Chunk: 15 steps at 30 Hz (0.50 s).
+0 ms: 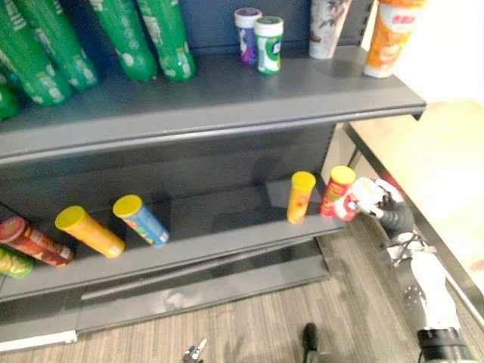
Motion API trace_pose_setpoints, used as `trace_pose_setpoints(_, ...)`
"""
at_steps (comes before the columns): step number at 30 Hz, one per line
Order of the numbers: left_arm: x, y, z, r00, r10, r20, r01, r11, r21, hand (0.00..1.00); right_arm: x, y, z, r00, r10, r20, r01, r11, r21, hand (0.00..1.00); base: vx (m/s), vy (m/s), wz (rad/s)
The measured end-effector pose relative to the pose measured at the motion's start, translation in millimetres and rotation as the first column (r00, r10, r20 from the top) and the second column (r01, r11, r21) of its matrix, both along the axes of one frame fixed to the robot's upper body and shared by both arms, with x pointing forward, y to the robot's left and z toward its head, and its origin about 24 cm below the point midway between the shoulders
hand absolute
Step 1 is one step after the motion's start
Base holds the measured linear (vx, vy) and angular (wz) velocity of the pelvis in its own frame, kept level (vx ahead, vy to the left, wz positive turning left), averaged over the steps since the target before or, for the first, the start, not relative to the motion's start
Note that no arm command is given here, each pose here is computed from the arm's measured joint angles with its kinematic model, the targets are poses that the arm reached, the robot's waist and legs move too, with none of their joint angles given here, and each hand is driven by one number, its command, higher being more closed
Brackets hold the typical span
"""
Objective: Put the gum and the chips on the shelf.
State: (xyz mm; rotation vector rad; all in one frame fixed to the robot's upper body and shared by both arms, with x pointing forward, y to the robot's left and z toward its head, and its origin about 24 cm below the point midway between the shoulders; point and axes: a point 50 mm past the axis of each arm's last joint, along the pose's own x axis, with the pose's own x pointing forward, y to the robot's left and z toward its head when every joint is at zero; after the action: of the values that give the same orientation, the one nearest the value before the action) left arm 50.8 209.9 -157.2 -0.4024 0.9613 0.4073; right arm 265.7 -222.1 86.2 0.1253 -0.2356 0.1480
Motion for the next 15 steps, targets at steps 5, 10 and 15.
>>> trace_pose_setpoints(5, -1, 1, 0, 1.000, -0.010, -0.017, 0.011, 0.999, 0.032, 0.00, 0, 3, -1, 1.000, 0.016, -0.006, -0.016, 1.000, -0.004, 1.00, 0.00, 0.000, 0.00)
trace_pose_setpoints(10, -1, 4, 1, 0.999, -0.019, -0.029, 0.022, 0.996, 0.083, 0.00, 2, 13, -4, 0.996, 0.081, -0.027, -0.082, 0.997, -0.016, 1.00, 0.00, -0.002, 0.04)
trace_pose_setpoints(15, -2, 6, 1, 0.999, -0.013, -0.037, 0.017, 0.994, 0.105, 0.00, 8, 28, -1, 0.985, 0.167, -0.031, -0.169, 0.984, -0.065, 1.00, 0.01, -0.014, 0.04)
